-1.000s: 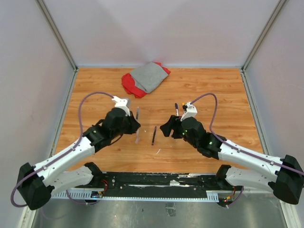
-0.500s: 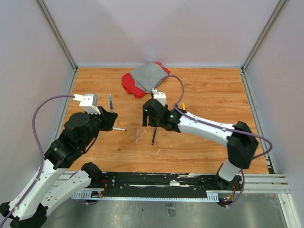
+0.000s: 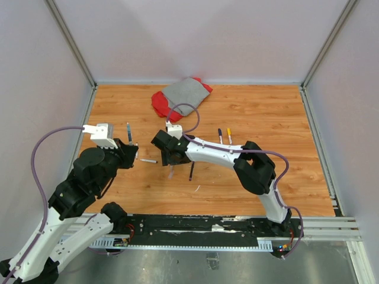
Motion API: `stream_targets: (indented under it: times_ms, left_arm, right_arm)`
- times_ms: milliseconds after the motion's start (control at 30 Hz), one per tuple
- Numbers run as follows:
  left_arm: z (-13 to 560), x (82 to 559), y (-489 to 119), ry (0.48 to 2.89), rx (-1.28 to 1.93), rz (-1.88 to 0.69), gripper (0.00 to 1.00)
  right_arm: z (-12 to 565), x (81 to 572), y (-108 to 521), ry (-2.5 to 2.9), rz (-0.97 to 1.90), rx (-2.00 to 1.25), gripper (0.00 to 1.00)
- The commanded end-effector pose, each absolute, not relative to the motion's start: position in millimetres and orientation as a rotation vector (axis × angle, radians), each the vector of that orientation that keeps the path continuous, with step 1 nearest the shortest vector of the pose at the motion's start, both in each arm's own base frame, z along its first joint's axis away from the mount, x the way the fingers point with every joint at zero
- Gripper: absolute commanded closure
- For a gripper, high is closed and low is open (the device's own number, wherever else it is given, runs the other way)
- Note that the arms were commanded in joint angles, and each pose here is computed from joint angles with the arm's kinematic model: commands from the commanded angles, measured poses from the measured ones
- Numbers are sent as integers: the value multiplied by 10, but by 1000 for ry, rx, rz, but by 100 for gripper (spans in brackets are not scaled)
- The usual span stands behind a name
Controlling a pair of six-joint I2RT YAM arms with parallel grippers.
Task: Insert the pens into the pen caps
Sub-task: Pick up the pen cap from the center of the board.
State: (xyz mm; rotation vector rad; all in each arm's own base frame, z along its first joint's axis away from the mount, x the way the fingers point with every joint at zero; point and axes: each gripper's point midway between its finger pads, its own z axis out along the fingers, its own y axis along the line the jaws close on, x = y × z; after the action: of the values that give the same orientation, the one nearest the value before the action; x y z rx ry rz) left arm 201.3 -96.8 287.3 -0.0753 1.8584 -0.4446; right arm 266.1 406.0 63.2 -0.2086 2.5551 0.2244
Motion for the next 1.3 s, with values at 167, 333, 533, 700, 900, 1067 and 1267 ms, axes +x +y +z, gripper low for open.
stream_targets:
  times_ms: [167, 333, 533, 700, 900, 1067, 1267]
  left_arm:
    - [2907, 1998, -890, 1814, -114, -445, 99]
    - [2911, 1990, -899, 1810, -107, -453, 100]
    - [2920, 1984, -916, 1809, -97, -461, 100]
    - [2921, 1985, -921, 1810, -96, -461, 100]
    - [2915, 1983, -916, 1809, -99, -462, 99]
    - [2900, 1990, -934, 1810, -94, -467, 99]
    - [2842, 2024, -946, 1828, -99, -453, 99]
  right_arm:
    - [432, 2537, 4241, 2641, 214, -233, 44]
    - [360, 2545, 4250, 2649, 195, -226, 48]
    - [286, 2541, 4239, 2663, 164, -232, 56]
    - [199, 2504, 4210, 2682, 145, -236, 58]
    - [113, 2503, 4202, 2693, 128, -243, 69]
    - [74, 2497, 4190, 2697, 116, -255, 77]
    - [356, 2623, 4416, 2574, 277, -372, 86]
